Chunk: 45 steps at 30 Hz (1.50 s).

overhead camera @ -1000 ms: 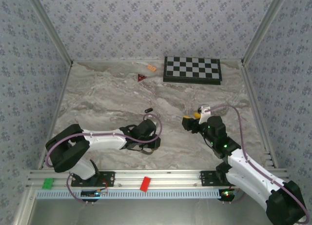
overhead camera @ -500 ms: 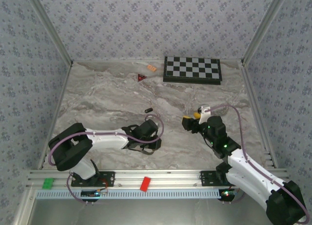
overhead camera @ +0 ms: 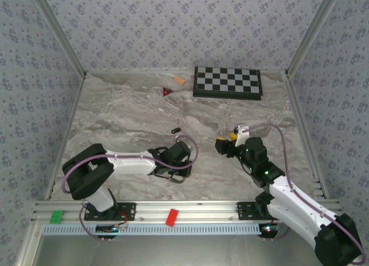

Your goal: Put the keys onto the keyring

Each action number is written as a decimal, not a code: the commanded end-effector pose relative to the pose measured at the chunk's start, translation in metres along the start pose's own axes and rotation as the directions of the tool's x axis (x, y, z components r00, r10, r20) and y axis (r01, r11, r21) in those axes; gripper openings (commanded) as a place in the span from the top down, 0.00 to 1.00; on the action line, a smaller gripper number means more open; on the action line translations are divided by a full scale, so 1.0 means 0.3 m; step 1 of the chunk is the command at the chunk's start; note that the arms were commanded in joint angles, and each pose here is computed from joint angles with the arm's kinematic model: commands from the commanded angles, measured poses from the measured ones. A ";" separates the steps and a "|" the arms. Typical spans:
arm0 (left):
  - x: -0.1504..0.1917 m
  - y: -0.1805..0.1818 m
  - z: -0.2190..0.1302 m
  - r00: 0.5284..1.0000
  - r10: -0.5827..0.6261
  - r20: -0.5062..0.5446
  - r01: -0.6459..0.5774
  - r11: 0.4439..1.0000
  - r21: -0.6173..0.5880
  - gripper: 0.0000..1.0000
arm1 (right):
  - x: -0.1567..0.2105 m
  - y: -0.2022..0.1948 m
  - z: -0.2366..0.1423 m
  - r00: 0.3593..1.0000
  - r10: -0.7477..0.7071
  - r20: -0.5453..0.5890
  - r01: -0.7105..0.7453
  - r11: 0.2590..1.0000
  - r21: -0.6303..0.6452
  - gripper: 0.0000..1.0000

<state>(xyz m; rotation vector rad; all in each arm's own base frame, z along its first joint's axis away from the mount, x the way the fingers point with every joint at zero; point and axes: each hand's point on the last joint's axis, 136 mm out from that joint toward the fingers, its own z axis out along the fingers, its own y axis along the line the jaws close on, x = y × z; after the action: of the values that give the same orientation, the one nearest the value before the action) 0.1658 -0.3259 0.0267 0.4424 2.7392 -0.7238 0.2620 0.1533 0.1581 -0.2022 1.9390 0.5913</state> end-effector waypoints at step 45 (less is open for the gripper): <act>-0.331 -0.256 -0.525 0.820 0.289 0.494 -0.433 0.877 0.206 1.00 | -0.195 0.341 -0.064 0.999 0.043 0.014 -0.030 0.865 -0.500 0.41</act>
<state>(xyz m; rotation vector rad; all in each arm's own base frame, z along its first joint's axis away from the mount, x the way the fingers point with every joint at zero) 0.1999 -0.3195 0.1793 0.6523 2.1957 -0.9359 0.2306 0.2221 0.2174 -0.4686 1.8018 1.0833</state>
